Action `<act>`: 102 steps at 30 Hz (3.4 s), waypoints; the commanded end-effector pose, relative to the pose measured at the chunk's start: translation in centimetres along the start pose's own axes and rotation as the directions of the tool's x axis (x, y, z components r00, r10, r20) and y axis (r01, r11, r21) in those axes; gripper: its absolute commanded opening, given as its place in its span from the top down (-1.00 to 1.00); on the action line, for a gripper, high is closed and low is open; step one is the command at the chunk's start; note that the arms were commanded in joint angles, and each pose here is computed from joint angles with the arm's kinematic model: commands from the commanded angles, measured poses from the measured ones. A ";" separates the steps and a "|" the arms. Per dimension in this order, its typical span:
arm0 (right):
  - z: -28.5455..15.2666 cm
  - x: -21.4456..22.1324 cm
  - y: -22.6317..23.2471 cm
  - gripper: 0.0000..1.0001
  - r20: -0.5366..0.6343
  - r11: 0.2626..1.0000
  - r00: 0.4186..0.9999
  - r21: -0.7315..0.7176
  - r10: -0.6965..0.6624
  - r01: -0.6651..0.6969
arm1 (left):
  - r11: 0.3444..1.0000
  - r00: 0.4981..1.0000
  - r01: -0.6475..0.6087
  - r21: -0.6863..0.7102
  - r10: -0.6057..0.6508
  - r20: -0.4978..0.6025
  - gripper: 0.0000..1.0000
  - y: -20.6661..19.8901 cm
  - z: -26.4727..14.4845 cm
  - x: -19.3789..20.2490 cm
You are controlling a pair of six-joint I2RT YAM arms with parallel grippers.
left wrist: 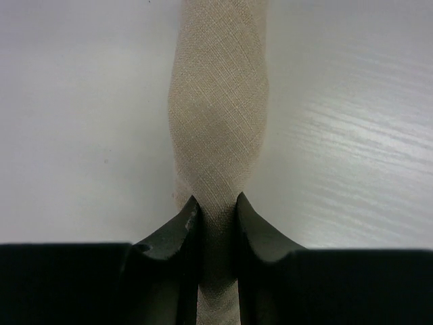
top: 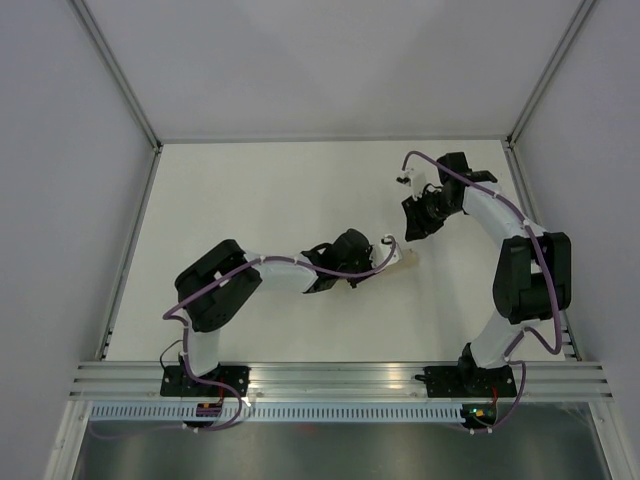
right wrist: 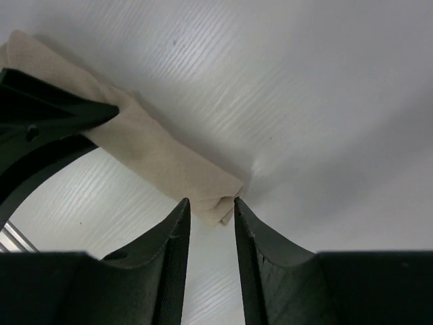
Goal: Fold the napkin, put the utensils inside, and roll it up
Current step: Roll the napkin at the center of the board, then adjust the napkin at the center of the board.
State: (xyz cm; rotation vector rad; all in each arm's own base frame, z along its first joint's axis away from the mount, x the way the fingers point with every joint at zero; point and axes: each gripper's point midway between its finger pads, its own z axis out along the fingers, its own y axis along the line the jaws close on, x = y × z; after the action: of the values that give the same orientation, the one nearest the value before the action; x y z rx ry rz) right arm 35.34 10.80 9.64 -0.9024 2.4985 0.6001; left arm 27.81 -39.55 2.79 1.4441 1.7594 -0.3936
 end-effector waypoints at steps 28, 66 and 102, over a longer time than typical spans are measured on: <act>5.1 6.9 -0.1 0.77 -0.175 0.961 0.945 0.065 0.276 -0.269 | 0.855 0.831 0.493 -0.159 -0.517 -0.205 0.51 -2.8 2.9 3.7; 9.7 -1.3 -3.5 0.83 -0.115 0.966 0.966 0.141 0.232 -0.216 | 0.661 0.673 0.691 -0.292 -0.736 -0.073 0.00 -1.3 6.6 -0.4; 8.3 -1.7 -3.8 0.88 -0.074 0.954 0.968 0.200 0.241 -0.222 | 0.696 0.730 0.665 -0.271 -0.682 0.039 -0.19 1.5 2.6 -5.8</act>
State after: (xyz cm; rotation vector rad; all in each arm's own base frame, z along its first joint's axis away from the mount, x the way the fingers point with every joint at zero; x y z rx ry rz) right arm 40.59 13.46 1.45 -0.6250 2.7403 0.4371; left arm 30.87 -45.03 3.55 0.5390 2.2975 -0.4606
